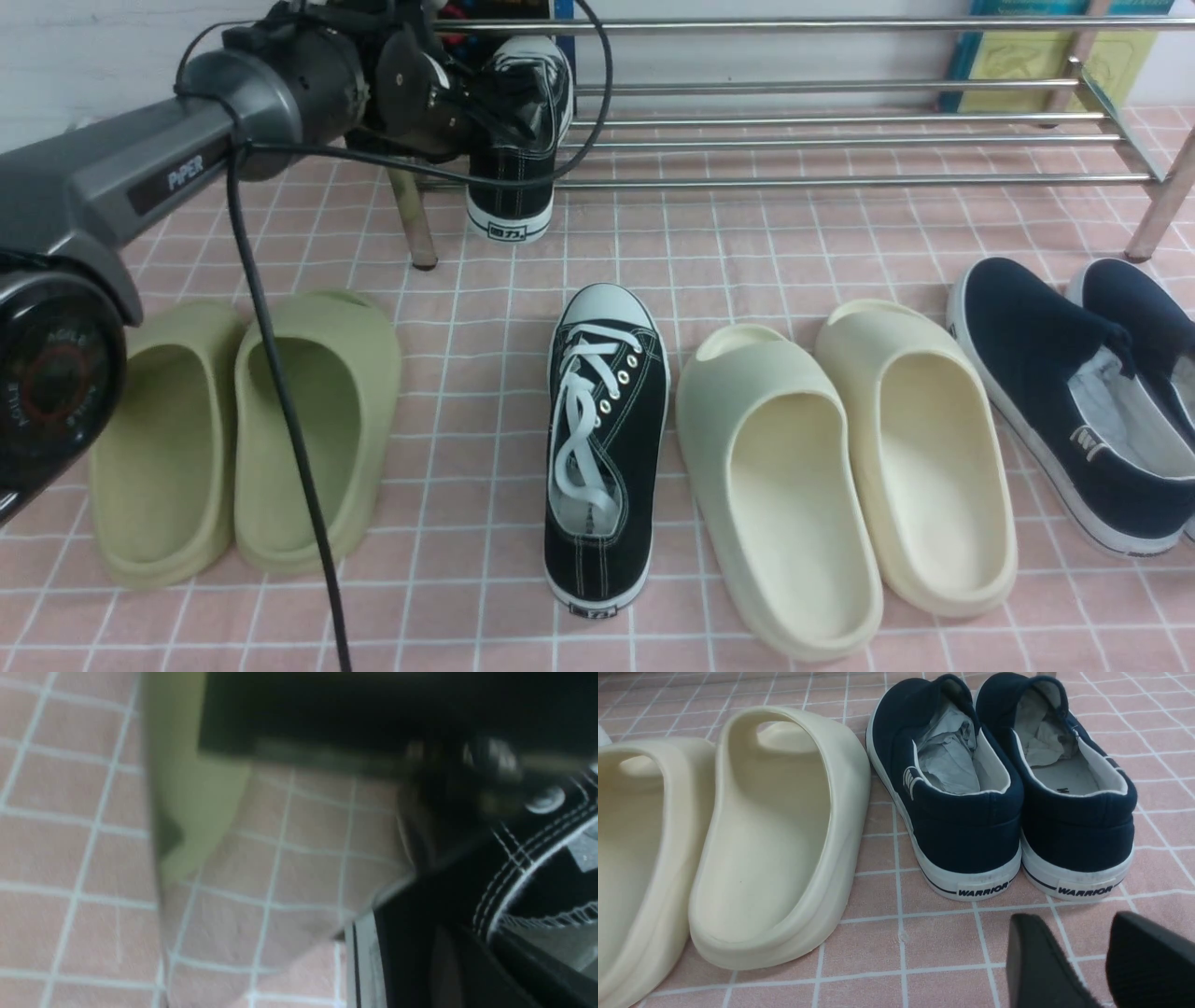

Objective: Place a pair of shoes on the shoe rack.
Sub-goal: Use the left arm to put a shoe into the shoe rack

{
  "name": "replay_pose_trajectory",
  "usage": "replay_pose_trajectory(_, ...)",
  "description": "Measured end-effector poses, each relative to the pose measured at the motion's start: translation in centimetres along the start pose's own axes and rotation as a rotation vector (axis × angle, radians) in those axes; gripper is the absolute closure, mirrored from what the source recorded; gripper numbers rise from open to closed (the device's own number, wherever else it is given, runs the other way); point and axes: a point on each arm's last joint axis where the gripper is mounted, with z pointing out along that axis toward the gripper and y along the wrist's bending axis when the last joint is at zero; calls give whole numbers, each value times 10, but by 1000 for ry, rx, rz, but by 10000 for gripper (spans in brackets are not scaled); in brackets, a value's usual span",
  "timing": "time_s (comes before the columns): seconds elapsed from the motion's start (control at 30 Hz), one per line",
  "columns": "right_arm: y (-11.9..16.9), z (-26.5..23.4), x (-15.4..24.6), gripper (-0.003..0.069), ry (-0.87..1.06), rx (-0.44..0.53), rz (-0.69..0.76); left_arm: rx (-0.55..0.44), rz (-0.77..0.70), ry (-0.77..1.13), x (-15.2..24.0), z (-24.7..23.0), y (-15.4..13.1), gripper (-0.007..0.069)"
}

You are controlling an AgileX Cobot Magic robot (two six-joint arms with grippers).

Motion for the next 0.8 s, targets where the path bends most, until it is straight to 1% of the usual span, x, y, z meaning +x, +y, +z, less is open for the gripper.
replay_pose_trajectory(0.13,0,0,0,419,0,0,0,-11,31,-10,0,1,1,588)
replay_pose_trajectory(0.2,0,0,0,419,0,0,0,-17,51,-14,-1,1,1,570)
replay_pose_trajectory(0.3,0,0,0,419,0,0,0,-18,62,-20,-2,-1,0,489)
replay_pose_trajectory(0.4,0,0,0,419,0,0,0,-19,72,-30,-8,-8,-1,376)
replay_pose_trajectory(0.5,0,0,0,419,0,0,0,-42,83,-18,-18,-27,-3,265)
replay_pose_trajectory(0.57,0,0,0,419,0,0,0,-76,79,18,-26,-47,-4,216)
replay_pose_trajectory(0.67,0,0,0,419,0,0,0,-133,89,88,-35,-79,-3,179)
replay_pose_trajectory(0.8,0,0,0,419,0,0,0,-180,135,194,-38,-114,-4,171)
